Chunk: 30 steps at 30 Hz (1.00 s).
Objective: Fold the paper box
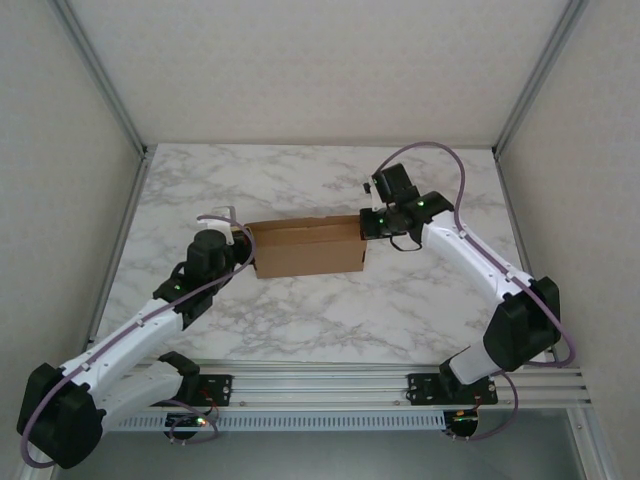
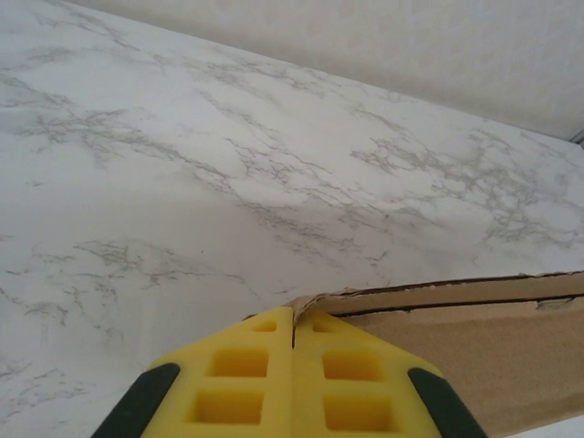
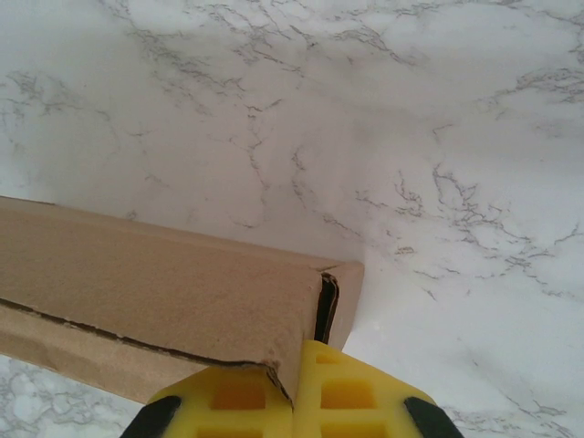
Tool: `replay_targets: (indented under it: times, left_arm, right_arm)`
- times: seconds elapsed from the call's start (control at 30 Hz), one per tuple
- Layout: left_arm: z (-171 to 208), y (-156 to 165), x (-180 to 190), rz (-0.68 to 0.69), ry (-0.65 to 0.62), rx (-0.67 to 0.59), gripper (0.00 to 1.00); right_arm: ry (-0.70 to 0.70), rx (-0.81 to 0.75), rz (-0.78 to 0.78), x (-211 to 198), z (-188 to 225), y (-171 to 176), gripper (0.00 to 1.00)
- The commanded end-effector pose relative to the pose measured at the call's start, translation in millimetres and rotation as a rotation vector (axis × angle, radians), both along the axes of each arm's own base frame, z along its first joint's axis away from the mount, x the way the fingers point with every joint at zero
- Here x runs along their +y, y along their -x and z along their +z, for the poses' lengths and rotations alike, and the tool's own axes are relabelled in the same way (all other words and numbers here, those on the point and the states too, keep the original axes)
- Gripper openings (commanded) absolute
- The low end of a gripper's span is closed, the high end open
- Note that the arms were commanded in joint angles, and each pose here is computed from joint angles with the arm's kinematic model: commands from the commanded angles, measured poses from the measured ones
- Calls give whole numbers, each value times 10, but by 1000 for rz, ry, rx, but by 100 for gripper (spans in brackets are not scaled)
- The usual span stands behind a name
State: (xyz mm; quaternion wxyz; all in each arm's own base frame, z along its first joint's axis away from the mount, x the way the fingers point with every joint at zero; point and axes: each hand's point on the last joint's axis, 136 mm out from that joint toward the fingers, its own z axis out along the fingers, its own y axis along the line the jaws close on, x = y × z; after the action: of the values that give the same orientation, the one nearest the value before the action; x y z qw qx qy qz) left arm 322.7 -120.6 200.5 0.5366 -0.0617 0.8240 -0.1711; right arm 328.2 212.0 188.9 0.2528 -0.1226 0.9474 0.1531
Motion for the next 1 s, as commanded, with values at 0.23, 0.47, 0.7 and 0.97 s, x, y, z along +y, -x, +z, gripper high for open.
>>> replay_targets:
  times: [0.23, 0.47, 0.7, 0.97]
  left_arm:
    - [-241, 18, 83, 79, 28, 83, 0]
    - [-468, 31, 201, 136, -42, 133, 0]
    - [-592, 96, 198, 170, -59, 168, 0]
    - [-681, 216, 199, 211, -36, 153, 0]
  right_arm:
    - [-23, -36, -23, 16, 63, -26, 0]
    - [-17, -45, -22, -7, 75, -11, 0]
    - [-26, -55, -30, -12, 37, -14, 0]
    - [-59, -133, -40, -2, 20, -4, 0]
